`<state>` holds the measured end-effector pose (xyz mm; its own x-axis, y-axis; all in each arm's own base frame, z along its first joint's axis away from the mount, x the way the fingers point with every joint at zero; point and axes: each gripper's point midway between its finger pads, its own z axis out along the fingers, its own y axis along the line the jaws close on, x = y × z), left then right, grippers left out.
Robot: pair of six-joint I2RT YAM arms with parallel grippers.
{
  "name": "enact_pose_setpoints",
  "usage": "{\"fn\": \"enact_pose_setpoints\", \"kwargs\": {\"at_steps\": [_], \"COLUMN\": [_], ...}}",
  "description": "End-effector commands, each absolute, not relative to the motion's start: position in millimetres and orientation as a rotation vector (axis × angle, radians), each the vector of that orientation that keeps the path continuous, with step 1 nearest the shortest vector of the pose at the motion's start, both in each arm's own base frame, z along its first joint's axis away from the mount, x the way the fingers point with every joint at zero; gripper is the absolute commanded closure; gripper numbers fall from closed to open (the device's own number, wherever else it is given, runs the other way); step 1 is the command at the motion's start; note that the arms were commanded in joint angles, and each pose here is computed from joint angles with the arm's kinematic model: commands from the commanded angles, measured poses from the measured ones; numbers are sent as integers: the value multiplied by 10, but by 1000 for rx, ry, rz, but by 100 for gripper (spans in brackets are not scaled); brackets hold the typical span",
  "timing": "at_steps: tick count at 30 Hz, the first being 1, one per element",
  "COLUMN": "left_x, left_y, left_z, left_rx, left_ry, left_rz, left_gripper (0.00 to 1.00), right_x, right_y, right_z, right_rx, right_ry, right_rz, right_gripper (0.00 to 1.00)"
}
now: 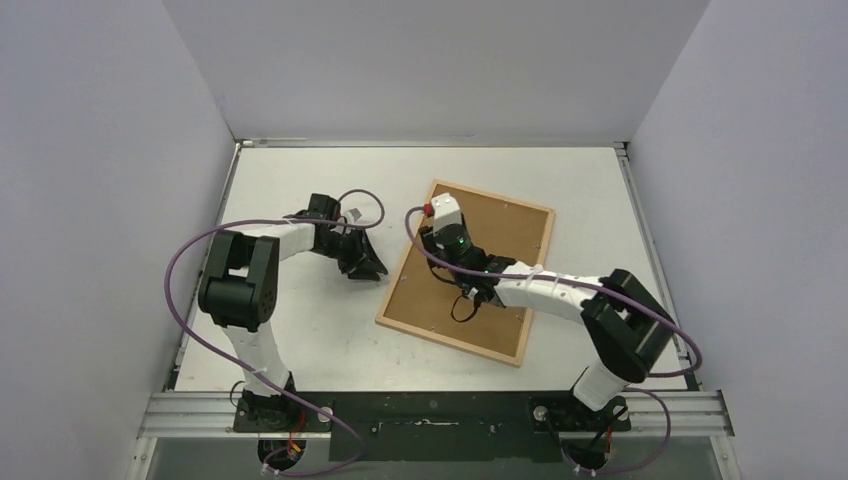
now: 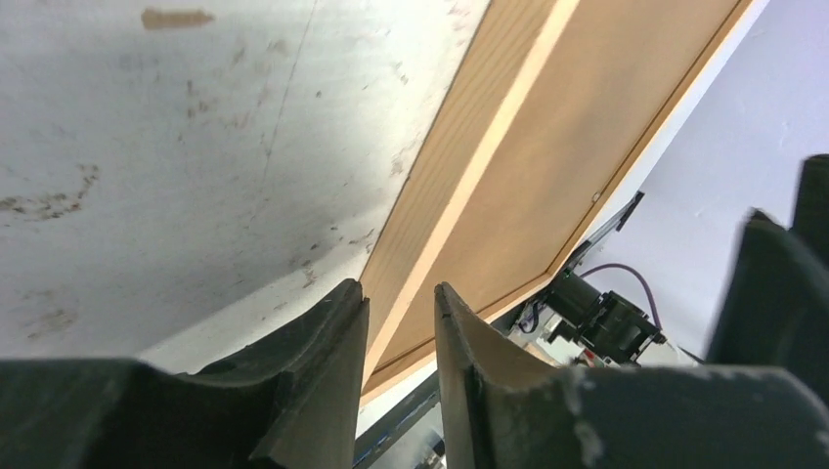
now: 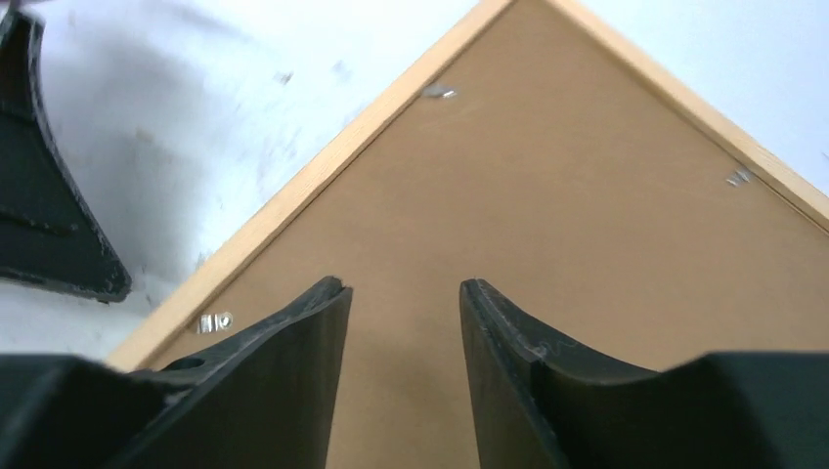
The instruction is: Put the photo into the frame
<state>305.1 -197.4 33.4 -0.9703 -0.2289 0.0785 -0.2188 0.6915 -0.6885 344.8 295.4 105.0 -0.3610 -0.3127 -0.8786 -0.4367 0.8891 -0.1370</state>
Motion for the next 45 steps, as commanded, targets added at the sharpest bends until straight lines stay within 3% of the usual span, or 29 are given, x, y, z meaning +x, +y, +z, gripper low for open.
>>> {"fn": "enact_pose_setpoints", "kwargs": {"at_steps": [1,9,12,16,21,28,37,45], "left_x": [3320,3425,3496,3641,3753,3863,3626,3211], "left_y": [-1960,-1936,-1967,-2026,-2136,-2198,-2452,-2673], "left_z": [703,819,830,766,629,490,410,330], "left_rx": [-296,-237,-178,-108,21,106,179,148], "left_ry": [2752,2699,2660,2636,2633,2631,2669,2720], "left_rz": [-1151,-1094,-1076,-1008,-948,-917,-1034,-1105], "left_gripper": [68,52,44,40,38,38,70,83], "right_x": [3547,3383,3222,3022,2854,2902,2987,3319], "right_y": [2445,1193,800,481,384,555,537,578], "right_z": [1440,1261,1126,911,581,359,389,961], "right_rx": [-137,399,528,594,646,630,537,511], "right_ry": [2023,2255,2321,2419,2536,2575,2620,2531], "right_rz": [152,-42,-122,-229,-228,-23,-72,-115], "right_gripper": [51,44,32,27,29,38,49,47]}}
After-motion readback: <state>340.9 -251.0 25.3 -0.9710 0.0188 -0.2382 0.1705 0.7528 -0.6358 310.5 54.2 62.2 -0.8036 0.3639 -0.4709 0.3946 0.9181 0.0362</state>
